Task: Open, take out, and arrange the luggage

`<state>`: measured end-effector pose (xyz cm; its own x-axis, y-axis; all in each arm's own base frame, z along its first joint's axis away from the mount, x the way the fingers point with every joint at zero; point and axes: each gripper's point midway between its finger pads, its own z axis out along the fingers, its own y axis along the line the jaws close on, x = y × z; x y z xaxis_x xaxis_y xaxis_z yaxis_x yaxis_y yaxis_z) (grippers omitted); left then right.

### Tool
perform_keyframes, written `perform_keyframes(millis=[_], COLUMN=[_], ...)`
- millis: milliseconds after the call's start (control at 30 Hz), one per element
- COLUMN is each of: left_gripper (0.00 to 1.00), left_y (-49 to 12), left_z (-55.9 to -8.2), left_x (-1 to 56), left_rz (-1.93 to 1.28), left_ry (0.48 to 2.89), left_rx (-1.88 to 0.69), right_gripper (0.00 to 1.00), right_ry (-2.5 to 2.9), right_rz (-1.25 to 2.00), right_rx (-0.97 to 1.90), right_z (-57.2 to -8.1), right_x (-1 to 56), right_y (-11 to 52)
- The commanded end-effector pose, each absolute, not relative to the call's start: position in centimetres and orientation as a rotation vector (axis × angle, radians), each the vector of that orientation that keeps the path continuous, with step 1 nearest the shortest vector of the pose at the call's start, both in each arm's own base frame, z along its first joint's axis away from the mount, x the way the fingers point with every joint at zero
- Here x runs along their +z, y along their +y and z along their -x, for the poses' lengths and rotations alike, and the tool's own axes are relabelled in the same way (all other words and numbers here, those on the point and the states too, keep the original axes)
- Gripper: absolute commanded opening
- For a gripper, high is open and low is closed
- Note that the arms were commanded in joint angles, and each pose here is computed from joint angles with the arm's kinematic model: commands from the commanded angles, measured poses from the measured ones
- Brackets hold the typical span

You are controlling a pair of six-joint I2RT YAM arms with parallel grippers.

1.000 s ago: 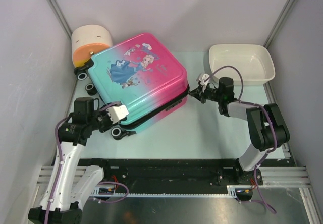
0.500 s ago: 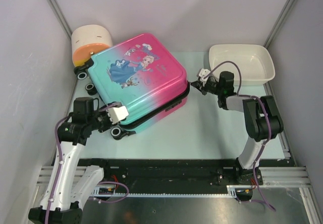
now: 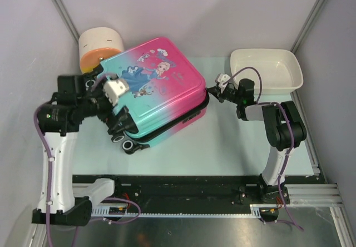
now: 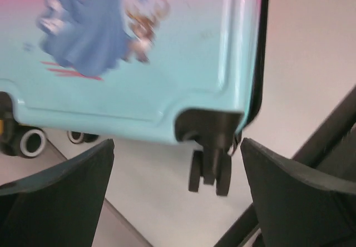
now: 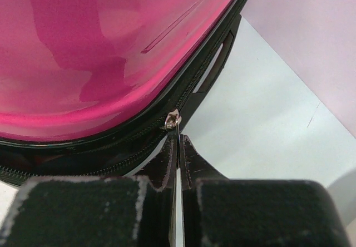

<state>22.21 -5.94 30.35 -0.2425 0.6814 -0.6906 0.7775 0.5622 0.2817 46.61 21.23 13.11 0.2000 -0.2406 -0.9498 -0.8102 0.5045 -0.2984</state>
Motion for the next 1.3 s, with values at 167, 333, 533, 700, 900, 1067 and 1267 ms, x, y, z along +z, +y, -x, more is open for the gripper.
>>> perform_keyframes(millis=[167, 333, 533, 700, 900, 1067, 1267], left_gripper=[1.0, 1.0, 1.0, 1.0, 1.0, 1.0, 1.0], left_y=[-4.7, -0.3, 0.8, 1.9, 3.1, 2.0, -4.2], left_z=[-42.2, -53.3, -61.8, -65.0, -67.2, -69.2, -68.5], left_x=[39.5, 44.3, 41.4, 39.3, 37.0, 33.3, 29.4], left_rz=[-0.412, -0.004, 0.087, 0.113, 0.1, -0.041, -0.368], left_ry=[1.897, 1.763, 1.617, 1.493, 1.416, 1.447, 1.519], left_rx=[-0.102, 0.184, 0.451, 0.627, 0.816, 0.873, 0.752], right_gripper=[0.0, 0.0, 0.0, 0.0, 0.0, 0.0, 0.0], right_ry=[1.227, 1.236, 1.253, 1.274, 1.29, 1.291, 1.296], right_rz=[0.941, 0.928, 0.92, 0.914, 0.919, 0.922, 0.925], right_rx=[0.439, 0.441, 0.444, 0.454, 0.469, 0.473, 0.478], right_z=[-48.6, -48.6, -48.7, -48.7, -48.6, -48.5, -48.3], right_x=[18.1, 18.2, 17.9, 17.3, 16.7, 16.8, 17.0], right_y=[21.8, 21.9, 21.7, 21.5, 21.5, 21.5, 21.1])
